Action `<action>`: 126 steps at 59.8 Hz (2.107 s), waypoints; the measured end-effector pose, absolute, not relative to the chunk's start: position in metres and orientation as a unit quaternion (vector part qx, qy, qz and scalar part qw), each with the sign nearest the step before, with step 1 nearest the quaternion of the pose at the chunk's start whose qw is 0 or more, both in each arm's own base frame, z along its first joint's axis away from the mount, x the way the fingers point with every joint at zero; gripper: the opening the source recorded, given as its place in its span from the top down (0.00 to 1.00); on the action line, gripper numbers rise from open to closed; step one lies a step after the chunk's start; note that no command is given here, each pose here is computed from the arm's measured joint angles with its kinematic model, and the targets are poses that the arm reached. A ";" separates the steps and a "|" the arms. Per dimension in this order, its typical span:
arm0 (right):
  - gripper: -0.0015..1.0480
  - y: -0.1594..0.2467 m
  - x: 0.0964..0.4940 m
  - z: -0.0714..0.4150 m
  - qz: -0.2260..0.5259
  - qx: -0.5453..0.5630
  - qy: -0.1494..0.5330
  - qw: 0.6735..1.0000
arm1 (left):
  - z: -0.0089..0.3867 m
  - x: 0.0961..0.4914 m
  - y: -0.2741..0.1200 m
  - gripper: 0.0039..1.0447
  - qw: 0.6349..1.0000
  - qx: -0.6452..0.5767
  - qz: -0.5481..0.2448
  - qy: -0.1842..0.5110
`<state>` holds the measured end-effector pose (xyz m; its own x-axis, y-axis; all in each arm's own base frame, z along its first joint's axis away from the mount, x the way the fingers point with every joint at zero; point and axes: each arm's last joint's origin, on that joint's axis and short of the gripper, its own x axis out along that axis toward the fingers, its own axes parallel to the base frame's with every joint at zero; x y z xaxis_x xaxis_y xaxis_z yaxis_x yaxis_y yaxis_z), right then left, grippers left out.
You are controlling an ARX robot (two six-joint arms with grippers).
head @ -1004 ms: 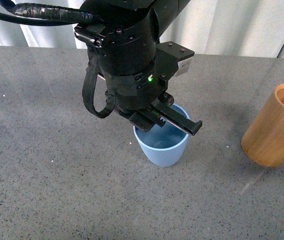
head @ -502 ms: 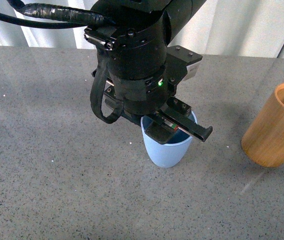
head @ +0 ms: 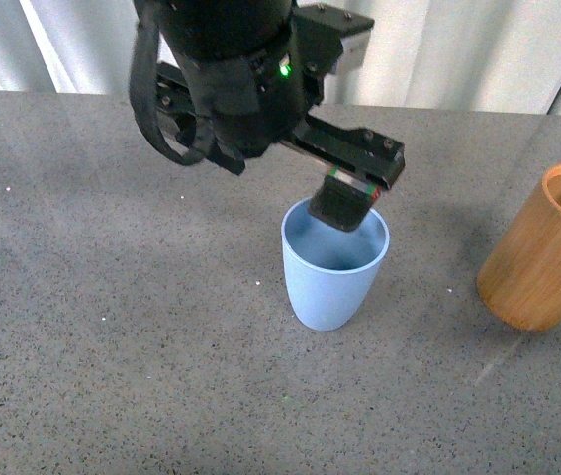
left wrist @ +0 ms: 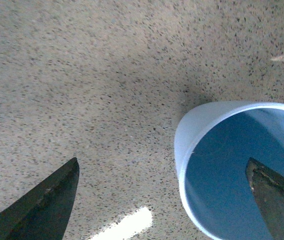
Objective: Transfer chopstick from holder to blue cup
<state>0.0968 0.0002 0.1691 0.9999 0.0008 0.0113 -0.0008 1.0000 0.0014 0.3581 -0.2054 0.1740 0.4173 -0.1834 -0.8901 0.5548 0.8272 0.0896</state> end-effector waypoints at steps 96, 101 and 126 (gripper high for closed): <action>0.10 0.000 0.097 0.169 0.000 0.001 -0.006 1.000 | 0.177 0.159 0.000 0.97 1.000 -0.001 0.002 0.005; 0.10 0.000 0.097 0.169 0.000 0.001 -0.006 1.000 | 0.175 0.153 0.000 0.97 1.000 -0.001 0.001 0.005; 0.10 0.000 0.097 0.169 0.000 0.001 -0.006 1.000 | 0.171 0.132 0.000 0.97 1.000 -0.001 0.000 -0.007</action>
